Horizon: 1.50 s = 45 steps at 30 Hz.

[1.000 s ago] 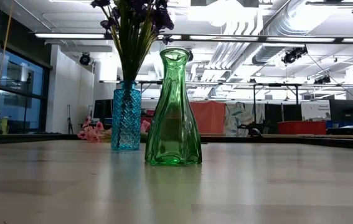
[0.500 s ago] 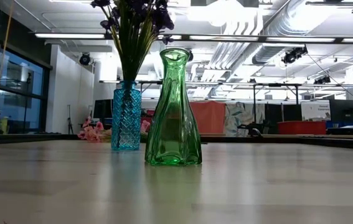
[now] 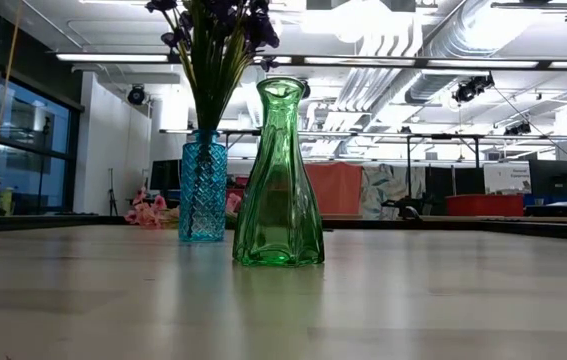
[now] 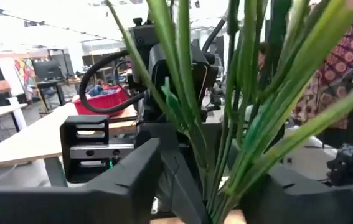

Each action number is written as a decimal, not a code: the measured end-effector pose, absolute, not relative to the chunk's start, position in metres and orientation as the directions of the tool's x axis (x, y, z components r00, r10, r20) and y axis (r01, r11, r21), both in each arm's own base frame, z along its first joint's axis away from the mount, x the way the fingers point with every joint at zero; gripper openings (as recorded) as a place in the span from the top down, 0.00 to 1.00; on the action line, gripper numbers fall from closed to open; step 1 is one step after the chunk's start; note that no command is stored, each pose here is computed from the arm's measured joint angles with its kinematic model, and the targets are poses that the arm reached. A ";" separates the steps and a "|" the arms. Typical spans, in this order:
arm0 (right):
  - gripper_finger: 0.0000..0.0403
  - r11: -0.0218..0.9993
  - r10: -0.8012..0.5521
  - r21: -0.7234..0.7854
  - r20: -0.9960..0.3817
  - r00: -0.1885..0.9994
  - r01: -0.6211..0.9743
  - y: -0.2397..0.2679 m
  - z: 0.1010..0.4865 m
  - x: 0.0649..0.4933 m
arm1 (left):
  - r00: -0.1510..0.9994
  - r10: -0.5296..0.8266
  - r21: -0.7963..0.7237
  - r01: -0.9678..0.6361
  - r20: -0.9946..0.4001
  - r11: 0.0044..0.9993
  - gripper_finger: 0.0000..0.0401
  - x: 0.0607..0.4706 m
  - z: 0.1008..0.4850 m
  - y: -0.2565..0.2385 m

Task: Sort flowers into vase by color
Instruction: Put the bottom pink flowers into the green crystal vase

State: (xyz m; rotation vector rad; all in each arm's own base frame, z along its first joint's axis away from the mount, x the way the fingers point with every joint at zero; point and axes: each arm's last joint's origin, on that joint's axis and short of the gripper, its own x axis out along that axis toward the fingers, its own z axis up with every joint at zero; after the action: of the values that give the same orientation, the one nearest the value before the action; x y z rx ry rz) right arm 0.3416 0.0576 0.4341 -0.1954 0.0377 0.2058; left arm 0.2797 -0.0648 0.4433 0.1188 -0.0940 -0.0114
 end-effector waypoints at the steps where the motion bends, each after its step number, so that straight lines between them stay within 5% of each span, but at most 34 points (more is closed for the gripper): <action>1: 1.00 0.960 0.199 -0.188 -0.062 0.978 -0.207 0.058 0.434 0.342 | 0.995 -0.015 0.123 0.003 0.096 0.992 0.64 0.282 0.442 -0.065; 7: 1.00 0.961 0.190 -0.188 -0.081 0.978 -0.202 0.057 0.432 0.342 | 0.994 -0.015 0.163 -0.003 0.111 0.987 0.97 0.287 0.441 -0.065; 13: 0.90 0.981 0.041 -0.186 -0.065 0.997 -0.053 0.052 0.437 0.337 | 0.996 0.002 0.189 -0.020 0.093 0.982 0.99 0.273 0.447 -0.060; 21: 0.46 0.988 -0.069 -0.136 0.003 0.998 0.069 0.046 0.459 0.312 | 0.999 0.042 0.182 -0.040 -0.011 0.982 1.00 0.252 0.446 -0.055; 28: 0.18 0.964 -0.244 -0.113 -0.025 0.969 0.240 0.034 0.479 0.263 | 0.969 -0.246 -0.107 0.246 0.013 0.963 1.00 0.233 0.456 -0.063; 34: 0.12 0.930 -0.365 -0.068 -0.077 0.928 0.361 0.024 0.485 0.227 | 0.945 -0.300 -0.156 0.279 -0.133 0.948 1.00 0.272 0.423 -0.081; 39: 0.12 0.921 -0.388 -0.063 -0.122 0.913 0.383 0.021 0.485 0.211 | 0.913 -0.394 -0.178 0.373 -0.106 0.911 1.00 0.309 0.404 -0.086; 45: 0.12 0.920 -0.391 -0.059 -0.203 0.898 0.387 0.019 0.477 0.205 | 0.921 -0.343 -0.187 0.309 -0.187 0.932 1.00 0.318 0.391 -0.074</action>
State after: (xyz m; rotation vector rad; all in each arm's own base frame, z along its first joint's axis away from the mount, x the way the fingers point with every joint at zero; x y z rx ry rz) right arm 0.2047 0.0195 0.4769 -0.0172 0.2143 -0.4030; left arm 0.3183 -0.0743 0.3911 -0.1558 0.2196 -0.3362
